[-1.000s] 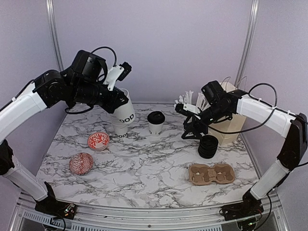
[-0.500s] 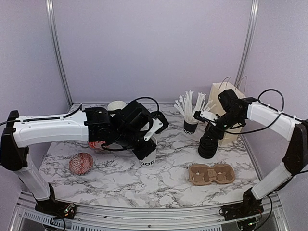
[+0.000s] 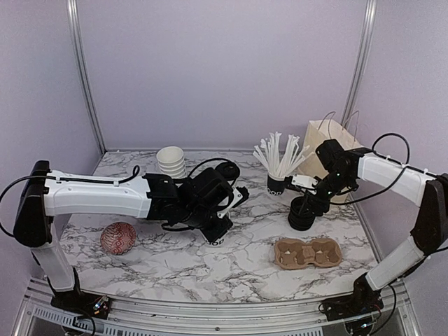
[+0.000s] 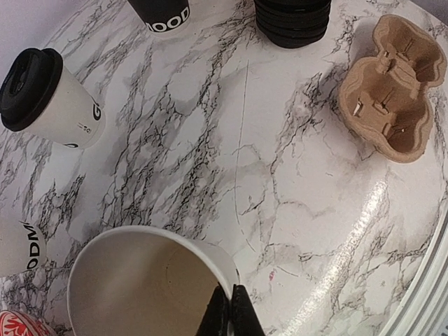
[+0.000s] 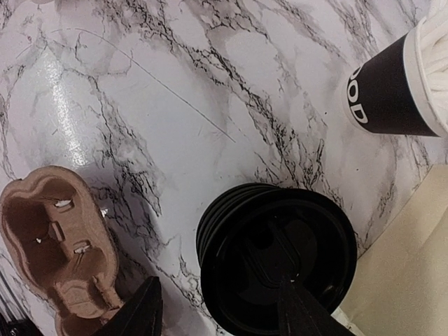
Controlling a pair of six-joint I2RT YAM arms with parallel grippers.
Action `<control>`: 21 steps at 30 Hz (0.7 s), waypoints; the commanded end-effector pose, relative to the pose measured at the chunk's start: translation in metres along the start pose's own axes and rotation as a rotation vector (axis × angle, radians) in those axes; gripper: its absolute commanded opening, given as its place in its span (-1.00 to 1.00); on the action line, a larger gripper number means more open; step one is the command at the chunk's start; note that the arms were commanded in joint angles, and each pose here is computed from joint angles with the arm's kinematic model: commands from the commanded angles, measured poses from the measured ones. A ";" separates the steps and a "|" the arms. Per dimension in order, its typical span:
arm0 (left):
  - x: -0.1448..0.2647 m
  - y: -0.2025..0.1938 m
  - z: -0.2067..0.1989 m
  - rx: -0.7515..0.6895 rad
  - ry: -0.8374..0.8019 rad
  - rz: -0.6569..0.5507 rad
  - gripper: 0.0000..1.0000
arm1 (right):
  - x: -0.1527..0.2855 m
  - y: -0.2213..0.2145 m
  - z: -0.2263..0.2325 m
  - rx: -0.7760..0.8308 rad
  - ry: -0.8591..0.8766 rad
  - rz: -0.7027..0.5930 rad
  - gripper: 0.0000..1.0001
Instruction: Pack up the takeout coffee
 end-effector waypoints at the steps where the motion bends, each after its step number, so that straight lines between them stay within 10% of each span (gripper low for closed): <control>1: -0.013 -0.004 0.000 -0.021 0.033 0.007 -1.00 | 0.004 -0.004 0.003 0.043 -0.018 0.020 0.07; 13: -0.027 -0.015 -0.004 -0.026 0.018 0.049 -0.83 | -0.009 -0.013 -0.003 0.043 -0.036 0.076 -0.07; 21: -0.020 -0.010 -0.001 -0.014 0.030 0.031 -0.35 | -0.018 -0.010 0.000 0.061 -0.011 0.100 -0.23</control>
Point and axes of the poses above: each gripper's point midway between its finger pads, its own x axis back along the fingers, its own z axis along the line the jaws close on, y = z × x, the point moved 1 cm from there along x, back along the fingers, and after that the axes turned 2 degrees about -x, right-handed, at the moved point
